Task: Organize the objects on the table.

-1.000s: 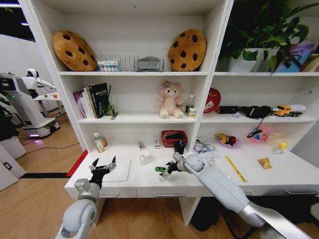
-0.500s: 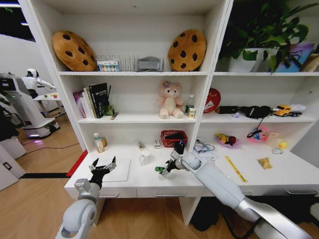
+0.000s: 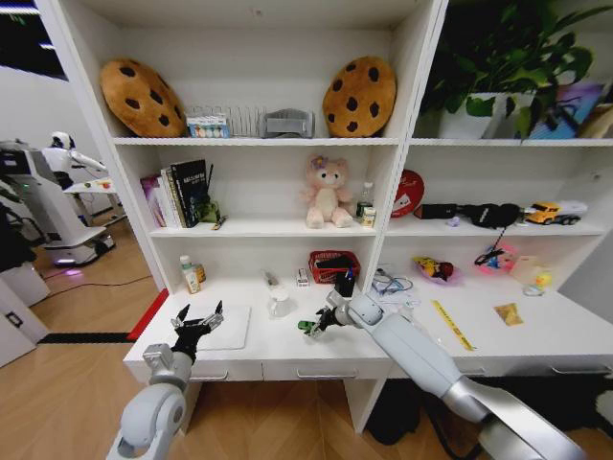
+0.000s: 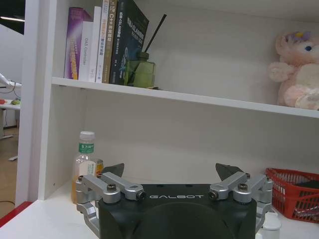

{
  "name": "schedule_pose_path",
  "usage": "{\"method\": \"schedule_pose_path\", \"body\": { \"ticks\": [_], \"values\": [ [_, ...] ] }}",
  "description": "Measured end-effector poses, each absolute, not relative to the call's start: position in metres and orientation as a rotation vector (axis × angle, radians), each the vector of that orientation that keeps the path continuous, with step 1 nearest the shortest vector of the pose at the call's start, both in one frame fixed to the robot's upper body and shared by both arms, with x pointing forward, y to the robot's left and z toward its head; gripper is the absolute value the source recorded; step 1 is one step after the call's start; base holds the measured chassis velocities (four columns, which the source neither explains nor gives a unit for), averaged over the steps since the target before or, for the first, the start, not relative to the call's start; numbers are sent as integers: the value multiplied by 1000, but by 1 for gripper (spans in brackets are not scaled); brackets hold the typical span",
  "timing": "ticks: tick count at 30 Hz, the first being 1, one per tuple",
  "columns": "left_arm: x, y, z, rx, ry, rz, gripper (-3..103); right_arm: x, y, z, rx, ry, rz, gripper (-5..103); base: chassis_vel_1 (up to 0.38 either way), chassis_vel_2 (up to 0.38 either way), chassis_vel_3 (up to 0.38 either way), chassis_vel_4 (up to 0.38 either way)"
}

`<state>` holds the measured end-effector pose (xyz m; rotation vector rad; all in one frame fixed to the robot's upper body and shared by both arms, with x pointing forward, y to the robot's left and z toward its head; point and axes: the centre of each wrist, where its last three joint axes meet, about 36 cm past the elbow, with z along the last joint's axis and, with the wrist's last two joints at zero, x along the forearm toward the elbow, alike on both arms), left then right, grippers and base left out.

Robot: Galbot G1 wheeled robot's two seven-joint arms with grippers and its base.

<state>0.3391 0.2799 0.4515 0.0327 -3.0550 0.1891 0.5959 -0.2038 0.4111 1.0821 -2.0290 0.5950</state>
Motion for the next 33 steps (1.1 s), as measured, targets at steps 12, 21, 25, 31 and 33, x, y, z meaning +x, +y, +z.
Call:
{"method": "schedule_pose_path", "body": {
  "ticks": [12, 21, 25, 31, 33],
  "values": [
    [339, 280, 451, 33, -3055, 189, 100, 601, -194, 401, 1071, -2040, 578, 100, 0, 0, 0, 0],
    [339, 280, 451, 33, -3055, 189, 100, 603, -188, 403, 1067, -2055, 584, 95, 0, 0, 0, 0],
    [339, 280, 451, 33, -3055, 189, 100, 602, -187, 404, 1059, -2065, 592, 82, 0, 0, 0, 0],
    [339, 280, 451, 33, -3055, 189, 100, 601, -194, 402, 1047, -2065, 587, 74, 0, 0, 0, 0],
    [339, 280, 451, 33, -3055, 189, 100, 600, -198, 401, 1041, -2066, 582, 73, 0, 0, 0, 0]
  ]
}}
